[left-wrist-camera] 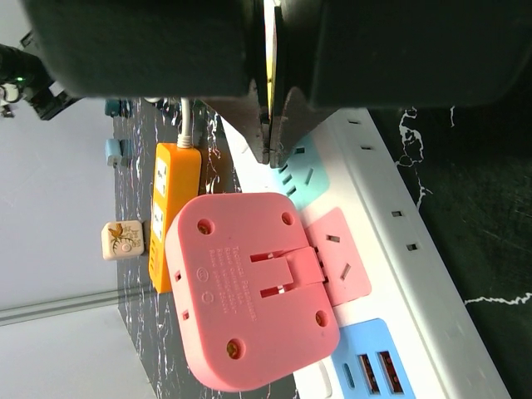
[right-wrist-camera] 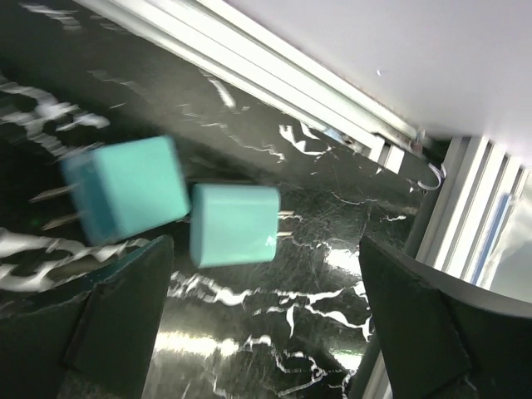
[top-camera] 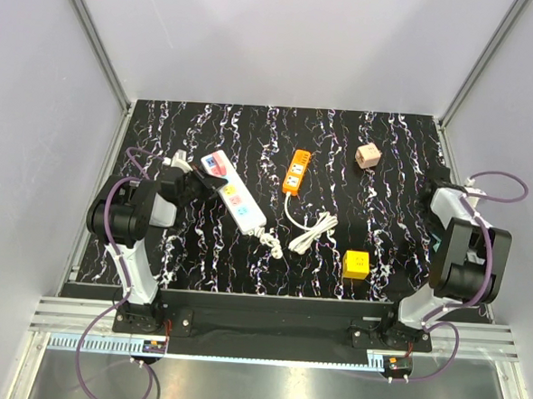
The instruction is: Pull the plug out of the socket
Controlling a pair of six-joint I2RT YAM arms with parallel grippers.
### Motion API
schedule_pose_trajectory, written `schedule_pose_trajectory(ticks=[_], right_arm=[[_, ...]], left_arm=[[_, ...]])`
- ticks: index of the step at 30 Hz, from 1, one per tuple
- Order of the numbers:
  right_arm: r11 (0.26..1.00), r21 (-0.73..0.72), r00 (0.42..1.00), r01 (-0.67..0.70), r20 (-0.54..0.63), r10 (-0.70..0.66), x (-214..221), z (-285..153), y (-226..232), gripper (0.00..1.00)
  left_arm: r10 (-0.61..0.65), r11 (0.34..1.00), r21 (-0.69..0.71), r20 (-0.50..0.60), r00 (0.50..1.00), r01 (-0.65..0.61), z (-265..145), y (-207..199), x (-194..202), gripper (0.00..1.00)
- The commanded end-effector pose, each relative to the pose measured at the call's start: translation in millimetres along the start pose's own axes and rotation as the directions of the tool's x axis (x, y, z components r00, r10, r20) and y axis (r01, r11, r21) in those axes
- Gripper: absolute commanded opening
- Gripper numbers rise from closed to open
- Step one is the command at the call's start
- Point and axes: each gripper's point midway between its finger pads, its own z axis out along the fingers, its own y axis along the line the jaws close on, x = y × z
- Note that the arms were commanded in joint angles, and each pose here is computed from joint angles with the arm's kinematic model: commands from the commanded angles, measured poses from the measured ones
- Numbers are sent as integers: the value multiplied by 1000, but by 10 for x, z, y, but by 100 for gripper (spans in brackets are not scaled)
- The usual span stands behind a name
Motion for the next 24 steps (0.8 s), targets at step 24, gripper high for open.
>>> schedule_pose_trajectory(ticks=[24], right_arm=[[-139,-785,673,603,595,-438,1669,-3434,2059,100]], left_arm=[[175,983,-80,123,977,-166,-442,-85,-136,0]])
